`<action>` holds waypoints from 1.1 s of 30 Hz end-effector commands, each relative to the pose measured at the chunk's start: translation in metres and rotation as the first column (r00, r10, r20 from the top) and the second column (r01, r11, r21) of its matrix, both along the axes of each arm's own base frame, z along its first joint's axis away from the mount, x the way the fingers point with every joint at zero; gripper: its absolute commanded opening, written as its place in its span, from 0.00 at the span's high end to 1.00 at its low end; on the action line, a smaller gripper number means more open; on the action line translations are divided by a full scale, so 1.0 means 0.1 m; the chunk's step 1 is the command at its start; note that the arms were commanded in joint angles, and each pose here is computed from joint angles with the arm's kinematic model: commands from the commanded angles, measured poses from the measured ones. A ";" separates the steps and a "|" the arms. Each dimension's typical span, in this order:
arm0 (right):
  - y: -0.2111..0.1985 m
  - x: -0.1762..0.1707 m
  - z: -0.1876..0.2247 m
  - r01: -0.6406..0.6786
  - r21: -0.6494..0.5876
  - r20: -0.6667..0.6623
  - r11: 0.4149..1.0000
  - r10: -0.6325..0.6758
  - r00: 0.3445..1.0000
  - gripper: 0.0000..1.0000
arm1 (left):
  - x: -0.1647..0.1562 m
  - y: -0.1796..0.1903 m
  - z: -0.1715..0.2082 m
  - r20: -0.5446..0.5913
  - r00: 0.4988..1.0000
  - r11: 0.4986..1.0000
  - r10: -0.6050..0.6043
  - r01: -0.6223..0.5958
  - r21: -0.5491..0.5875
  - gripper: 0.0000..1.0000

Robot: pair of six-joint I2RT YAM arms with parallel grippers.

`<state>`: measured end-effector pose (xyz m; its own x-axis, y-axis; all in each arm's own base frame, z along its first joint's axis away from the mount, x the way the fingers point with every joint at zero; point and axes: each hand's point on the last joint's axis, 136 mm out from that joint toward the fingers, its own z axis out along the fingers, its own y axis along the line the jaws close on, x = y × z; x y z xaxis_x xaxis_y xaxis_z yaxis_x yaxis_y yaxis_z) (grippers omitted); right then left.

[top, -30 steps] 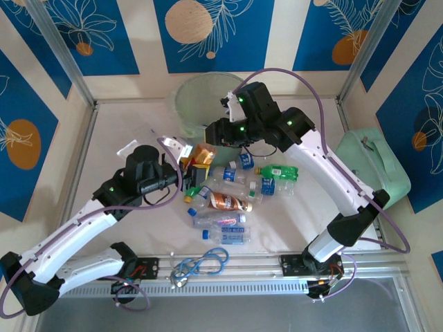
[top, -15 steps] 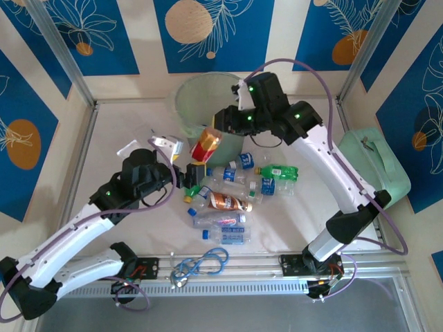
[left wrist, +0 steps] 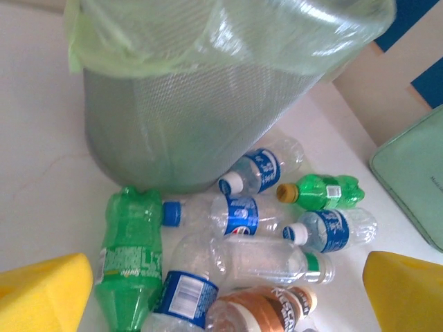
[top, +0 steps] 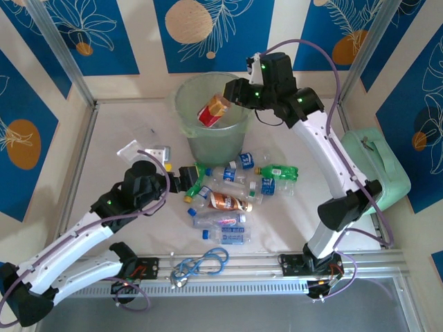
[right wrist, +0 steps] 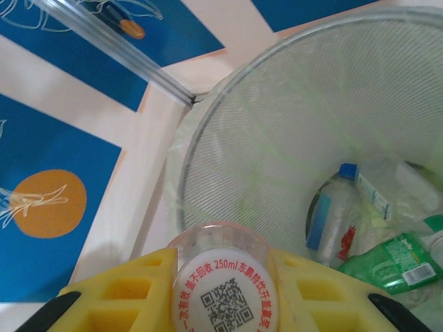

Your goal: Put the plastic bottles in the bin

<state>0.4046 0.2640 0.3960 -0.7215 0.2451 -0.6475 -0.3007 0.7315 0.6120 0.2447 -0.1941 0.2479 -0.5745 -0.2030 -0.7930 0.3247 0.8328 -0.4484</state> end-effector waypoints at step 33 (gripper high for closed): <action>-0.11 -0.88 -0.32 -0.046 -0.045 -0.016 0.998 0.045 0.999 0.29 | 0.35 0.00 -1.24 -0.337 0.937 0.970 0.096 -0.012 0.242 0.11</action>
